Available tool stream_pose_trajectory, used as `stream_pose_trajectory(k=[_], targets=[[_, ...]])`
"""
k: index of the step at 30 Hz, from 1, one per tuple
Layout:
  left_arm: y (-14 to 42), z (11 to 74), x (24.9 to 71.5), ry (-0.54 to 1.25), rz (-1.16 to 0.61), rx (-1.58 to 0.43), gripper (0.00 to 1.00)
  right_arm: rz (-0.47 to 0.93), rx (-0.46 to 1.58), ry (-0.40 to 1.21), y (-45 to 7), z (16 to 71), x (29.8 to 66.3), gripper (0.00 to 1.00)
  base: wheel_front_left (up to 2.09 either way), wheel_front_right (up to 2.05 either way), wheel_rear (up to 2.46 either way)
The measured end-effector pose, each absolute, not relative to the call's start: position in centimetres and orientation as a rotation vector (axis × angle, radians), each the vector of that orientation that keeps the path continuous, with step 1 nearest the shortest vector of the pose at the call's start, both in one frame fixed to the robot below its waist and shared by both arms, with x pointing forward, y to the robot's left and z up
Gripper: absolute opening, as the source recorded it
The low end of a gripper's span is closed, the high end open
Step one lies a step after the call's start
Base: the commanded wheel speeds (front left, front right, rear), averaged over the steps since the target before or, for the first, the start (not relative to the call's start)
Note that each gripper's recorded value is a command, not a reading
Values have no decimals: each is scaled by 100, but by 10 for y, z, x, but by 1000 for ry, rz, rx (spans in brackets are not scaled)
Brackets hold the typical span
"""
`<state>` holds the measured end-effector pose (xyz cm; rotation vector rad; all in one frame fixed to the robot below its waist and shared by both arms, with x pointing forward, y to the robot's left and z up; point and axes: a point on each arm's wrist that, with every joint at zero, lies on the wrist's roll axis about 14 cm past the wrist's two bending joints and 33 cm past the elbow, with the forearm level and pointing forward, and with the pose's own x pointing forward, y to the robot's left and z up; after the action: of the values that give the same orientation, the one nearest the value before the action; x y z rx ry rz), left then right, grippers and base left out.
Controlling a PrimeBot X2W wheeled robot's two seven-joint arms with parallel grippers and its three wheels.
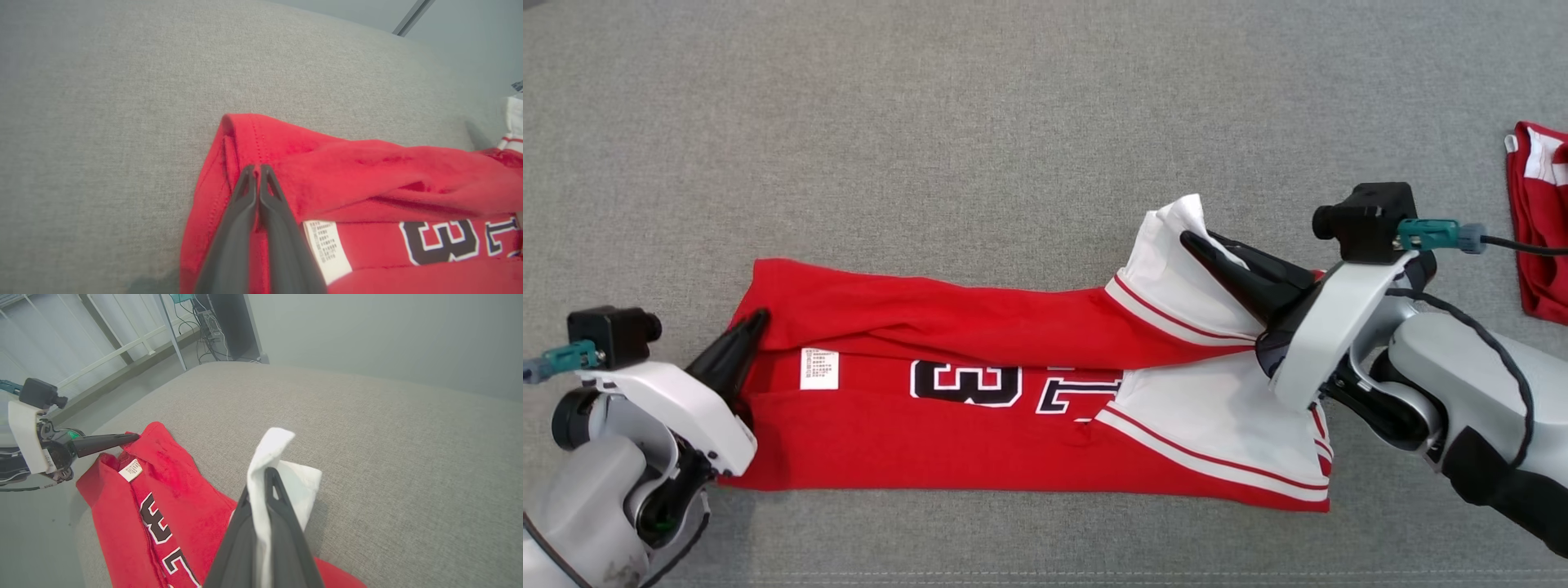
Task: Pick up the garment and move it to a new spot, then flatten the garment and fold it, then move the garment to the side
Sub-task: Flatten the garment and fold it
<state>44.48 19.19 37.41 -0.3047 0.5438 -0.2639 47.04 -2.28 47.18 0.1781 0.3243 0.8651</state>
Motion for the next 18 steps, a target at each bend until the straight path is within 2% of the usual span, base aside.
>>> stream_pose_trajectory(k=[5,7,8,11,12,13,14,15,16,18], targets=[[190,370,432,571,-276,-301,0,897,166,387,-26,470,452,0,0,0,0],[191,370,429,575,-276,-301,11,911,160,427,-27,463,441,0,0,0,0],[191,369,427,580,-276,-298,12,913,160,440,-27,461,437,0,0,0,0],[194,366,421,593,-274,-288,42,918,141,474,-31,456,430,0,0,0,0],[194,367,421,594,-273,-286,76,914,141,478,-33,456,429,4,0,0,0],[195,367,420,595,-269,-285,100,913,136,485,-34,454,427,26,0,0,0],[196,366,420,596,-264,-282,100,912,137,490,-35,454,425,43,0,0,0],[199,365,419,597,-255,-276,100,909,141,493,-35,454,424,90,0,0,0],[203,365,419,599,-240,-268,100,903,140,503,-37,452,422,100,0,0,0],[215,364,418,598,-206,-249,100,883,134,537,-43,446,418,100,0,0,0]])
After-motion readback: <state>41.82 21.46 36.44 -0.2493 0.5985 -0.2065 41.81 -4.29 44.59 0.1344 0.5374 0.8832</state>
